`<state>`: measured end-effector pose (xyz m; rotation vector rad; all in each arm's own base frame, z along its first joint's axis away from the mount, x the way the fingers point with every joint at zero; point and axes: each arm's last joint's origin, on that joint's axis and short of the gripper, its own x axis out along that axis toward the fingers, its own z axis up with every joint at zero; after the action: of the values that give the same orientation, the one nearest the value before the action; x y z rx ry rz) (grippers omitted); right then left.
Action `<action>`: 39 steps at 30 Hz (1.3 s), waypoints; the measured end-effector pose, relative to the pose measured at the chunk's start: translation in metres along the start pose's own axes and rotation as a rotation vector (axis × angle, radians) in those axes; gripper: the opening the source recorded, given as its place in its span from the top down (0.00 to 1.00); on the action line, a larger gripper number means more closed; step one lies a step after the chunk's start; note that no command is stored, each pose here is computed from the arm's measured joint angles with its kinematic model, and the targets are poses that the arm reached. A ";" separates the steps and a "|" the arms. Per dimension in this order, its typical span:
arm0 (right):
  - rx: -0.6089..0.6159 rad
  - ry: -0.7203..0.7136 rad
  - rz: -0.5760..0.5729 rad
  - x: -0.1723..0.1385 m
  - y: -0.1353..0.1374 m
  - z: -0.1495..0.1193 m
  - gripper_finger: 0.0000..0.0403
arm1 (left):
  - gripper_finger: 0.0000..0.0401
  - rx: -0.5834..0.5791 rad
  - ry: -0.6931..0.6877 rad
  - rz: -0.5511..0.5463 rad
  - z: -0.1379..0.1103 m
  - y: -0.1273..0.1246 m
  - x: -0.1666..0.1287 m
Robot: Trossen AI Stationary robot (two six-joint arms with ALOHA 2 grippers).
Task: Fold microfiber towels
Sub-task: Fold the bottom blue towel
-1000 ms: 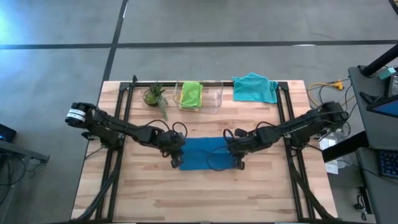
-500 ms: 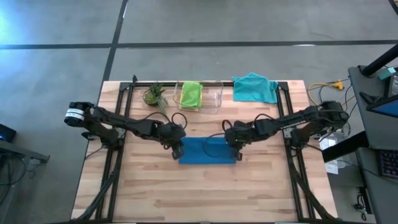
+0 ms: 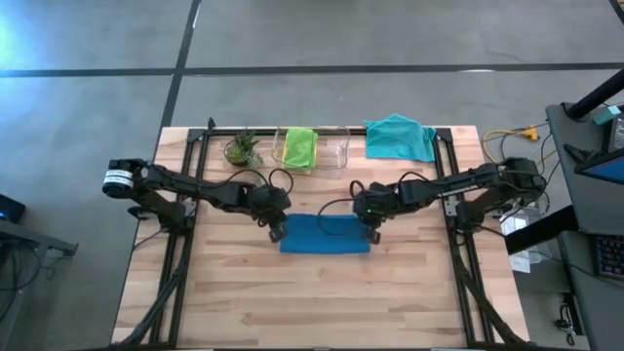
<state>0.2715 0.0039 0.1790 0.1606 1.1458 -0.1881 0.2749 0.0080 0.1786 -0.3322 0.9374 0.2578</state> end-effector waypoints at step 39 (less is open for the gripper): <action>0.272 -0.157 0.371 -0.020 0.092 -0.032 0.68 | 0.98 -0.128 0.270 -0.193 -0.026 -0.030 0.056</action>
<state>0.2559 0.1022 0.1874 0.5846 0.9126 -0.0255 0.2981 -0.0255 0.1236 -0.5820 1.1488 0.0966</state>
